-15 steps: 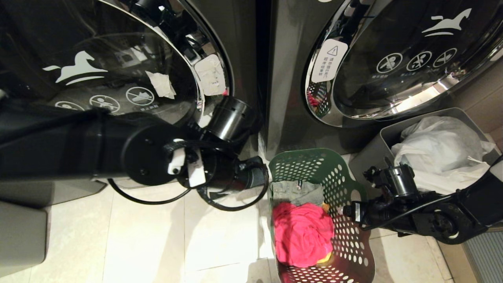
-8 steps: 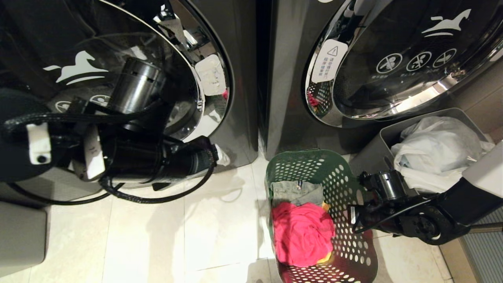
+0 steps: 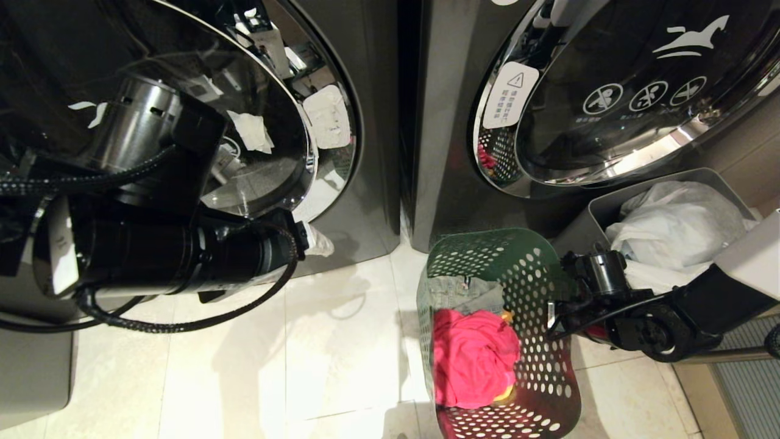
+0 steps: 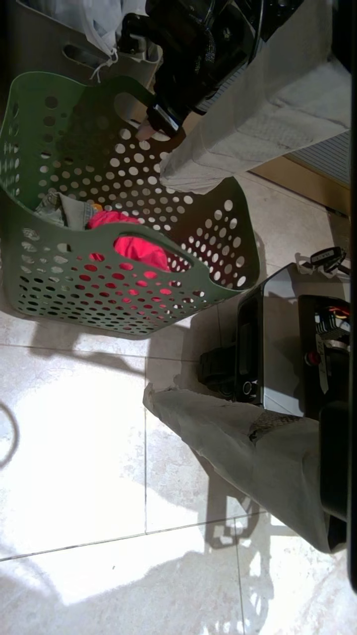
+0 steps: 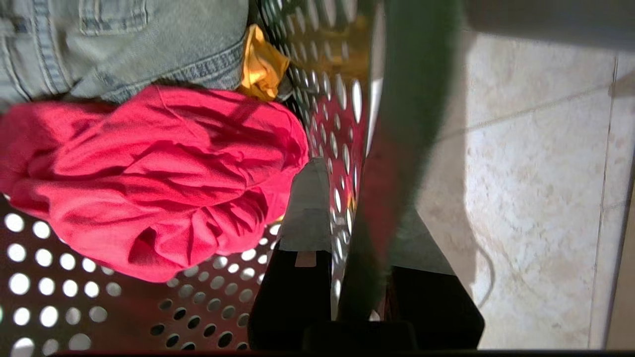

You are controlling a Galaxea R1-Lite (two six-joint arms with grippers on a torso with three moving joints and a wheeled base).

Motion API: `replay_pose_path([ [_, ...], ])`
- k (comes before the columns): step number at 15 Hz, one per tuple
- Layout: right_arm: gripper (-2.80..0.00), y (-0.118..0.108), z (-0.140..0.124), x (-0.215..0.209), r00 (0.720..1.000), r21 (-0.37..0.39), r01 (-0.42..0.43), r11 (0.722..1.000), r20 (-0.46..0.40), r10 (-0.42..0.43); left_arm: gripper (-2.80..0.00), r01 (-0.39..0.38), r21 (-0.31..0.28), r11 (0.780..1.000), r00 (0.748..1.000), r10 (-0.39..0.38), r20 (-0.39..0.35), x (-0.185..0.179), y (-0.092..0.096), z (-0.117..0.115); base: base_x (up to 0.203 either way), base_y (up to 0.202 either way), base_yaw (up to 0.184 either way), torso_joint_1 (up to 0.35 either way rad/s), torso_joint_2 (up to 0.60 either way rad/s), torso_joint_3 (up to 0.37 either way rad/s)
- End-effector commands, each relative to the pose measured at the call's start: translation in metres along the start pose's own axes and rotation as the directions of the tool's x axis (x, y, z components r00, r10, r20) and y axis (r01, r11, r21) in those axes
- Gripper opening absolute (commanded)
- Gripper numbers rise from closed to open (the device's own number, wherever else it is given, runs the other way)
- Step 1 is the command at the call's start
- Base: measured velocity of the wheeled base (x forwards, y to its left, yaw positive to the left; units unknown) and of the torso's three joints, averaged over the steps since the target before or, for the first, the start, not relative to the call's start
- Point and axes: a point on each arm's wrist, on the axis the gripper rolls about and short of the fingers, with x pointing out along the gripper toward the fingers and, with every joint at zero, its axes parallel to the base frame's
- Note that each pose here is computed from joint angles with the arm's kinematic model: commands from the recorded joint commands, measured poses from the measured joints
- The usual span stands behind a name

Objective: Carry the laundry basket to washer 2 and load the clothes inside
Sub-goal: Pick up the clothes basket and put it beside the washing machine, then open the lid of the washing machine

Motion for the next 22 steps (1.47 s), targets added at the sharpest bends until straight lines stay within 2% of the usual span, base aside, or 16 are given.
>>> replay_pose_path([
  [1,-2.8,0.0,0.006,0.001,1.0,0.003,0.0,1.0,0.02,0.0,0.0,0.0,-0.005,1.0,1.0,0.0,0.003,-0.001,0.0,0.0,0.0,0.0,0.0,0.0,0.0,0.0],
  [4,-2.8,-0.01,0.013,0.001,0.998,-0.044,0.054,0.998,0.047,-0.052,0.0,-0.001,-0.005,1.0,1.0,0.001,0.002,-0.002,0.001,0.0,0.0,0.0,0.0,0.0,0.0,0.0],
  [8,-2.8,-0.027,0.024,-0.009,0.994,-0.09,0.084,0.992,0.076,-0.077,0.0,-0.004,-0.003,1.0,1.0,0.004,-0.002,-0.002,0.002,-0.002,0.0,0.0,0.0,0.0,0.0,0.0],
  [12,-2.8,-0.045,0.036,-0.012,0.988,-0.075,0.12,0.99,0.106,-0.111,0.0,-0.003,-0.002,1.0,1.0,0.003,-0.005,-0.002,0.002,-0.002,0.0,0.0,0.0,0.0,0.0,0.0],
  [14,-2.8,-0.044,0.034,-0.012,0.991,-0.081,0.101,0.992,0.1,-0.093,0.0,-0.006,-0.001,1.0,1.0,0.006,-0.008,0.0,0.002,-0.003,0.0,0.0,0.0,0.0,0.0,0.0],
  [19,-2.8,-0.039,0.028,-0.001,0.997,-0.167,0.047,0.985,0.066,-0.036,0.0,-0.018,0.002,1.0,1.0,0.018,-0.021,0.004,0.003,-0.006,0.0,0.0,0.0,0.0,0.0,0.0],
  [20,0.0,-0.038,0.026,0.005,0.997,-0.175,0.045,0.984,0.067,-0.034,0.0,-0.016,0.002,1.0,1.0,0.016,-0.022,0.003,0.004,-0.006,0.0,0.0,0.0,0.0,0.0,0.0],
  [22,0.0,-0.037,0.027,0.008,0.996,-0.188,0.045,0.981,0.089,-0.029,0.0,-0.019,0.002,1.0,1.0,0.019,-0.021,0.003,0.004,-0.006,0.0,0.0,0.0,0.0,0.0,0.0],
])
